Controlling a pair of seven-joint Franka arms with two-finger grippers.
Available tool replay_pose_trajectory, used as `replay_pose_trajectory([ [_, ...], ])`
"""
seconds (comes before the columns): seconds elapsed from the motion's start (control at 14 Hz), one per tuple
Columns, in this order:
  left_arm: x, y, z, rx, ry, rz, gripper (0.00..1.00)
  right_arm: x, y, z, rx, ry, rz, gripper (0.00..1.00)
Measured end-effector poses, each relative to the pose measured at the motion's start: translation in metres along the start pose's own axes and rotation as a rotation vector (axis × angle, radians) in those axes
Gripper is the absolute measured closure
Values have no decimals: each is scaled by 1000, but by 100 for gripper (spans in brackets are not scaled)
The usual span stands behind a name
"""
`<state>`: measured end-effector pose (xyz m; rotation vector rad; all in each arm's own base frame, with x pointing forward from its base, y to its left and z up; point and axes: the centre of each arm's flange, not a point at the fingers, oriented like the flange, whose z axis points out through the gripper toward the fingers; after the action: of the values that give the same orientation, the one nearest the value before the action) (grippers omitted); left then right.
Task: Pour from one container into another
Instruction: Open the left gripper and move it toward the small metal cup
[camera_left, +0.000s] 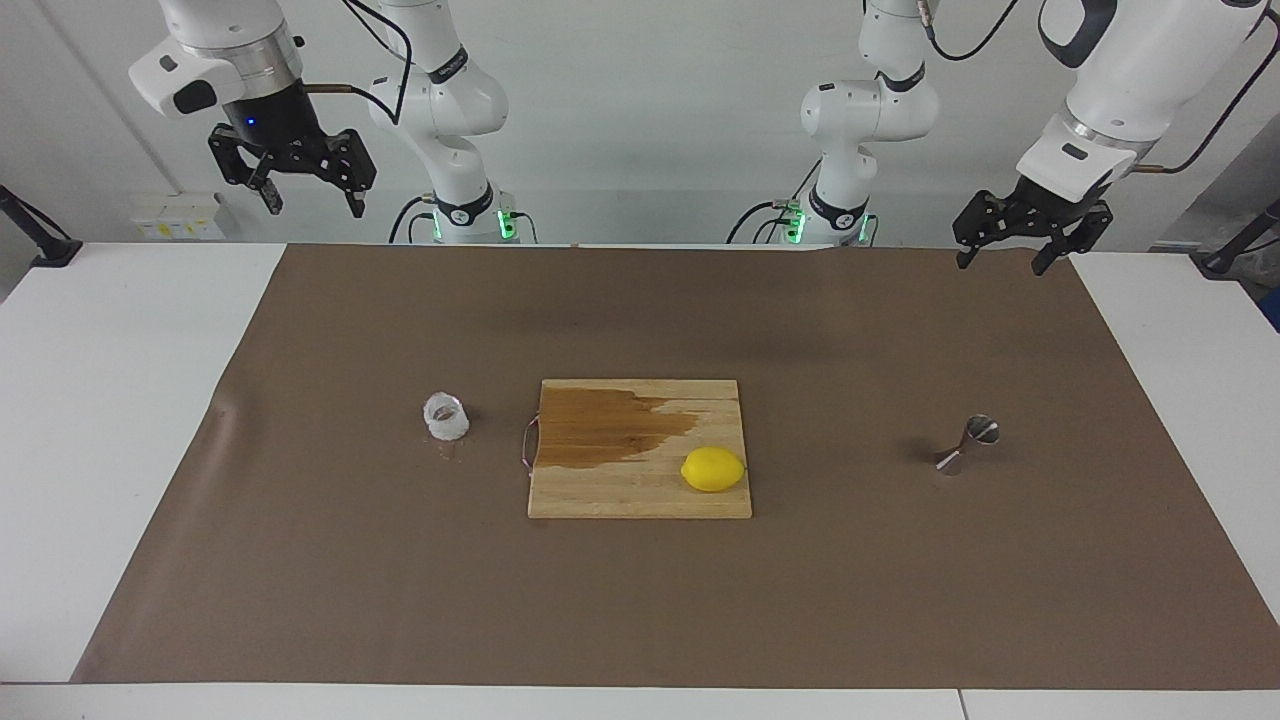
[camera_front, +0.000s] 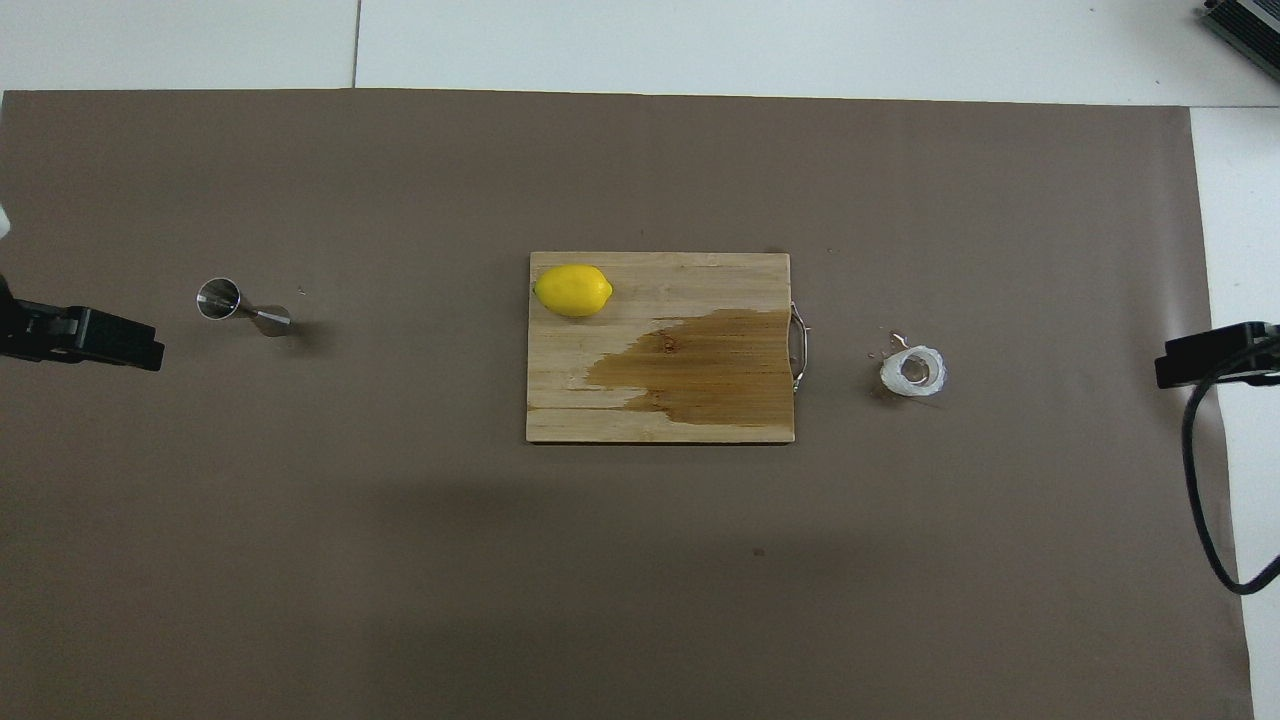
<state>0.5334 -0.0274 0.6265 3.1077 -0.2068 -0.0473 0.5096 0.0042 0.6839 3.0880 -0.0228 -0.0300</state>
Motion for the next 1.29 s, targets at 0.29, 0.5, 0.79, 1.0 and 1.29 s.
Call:
replay_pose_trajectory([
  [0.29, 21, -38, 16, -10, -15, -116, 0, 0, 0, 0, 0, 0, 0, 0],
  [0.5, 56, -68, 32, -30, -20, -252, 0, 0, 0, 0, 0, 0, 0, 0],
  [0.79, 83, -125, 69, -54, -56, -445, 0, 0, 0, 0, 0, 0, 0, 0],
  [1.0, 88, -166, 80, -103, -42, -584, 0, 0, 0, 0, 0, 0, 0, 0],
  [1.29, 101, -201, 118, -140, -81, -717, 0, 0, 0, 0, 0, 0, 0, 0],
])
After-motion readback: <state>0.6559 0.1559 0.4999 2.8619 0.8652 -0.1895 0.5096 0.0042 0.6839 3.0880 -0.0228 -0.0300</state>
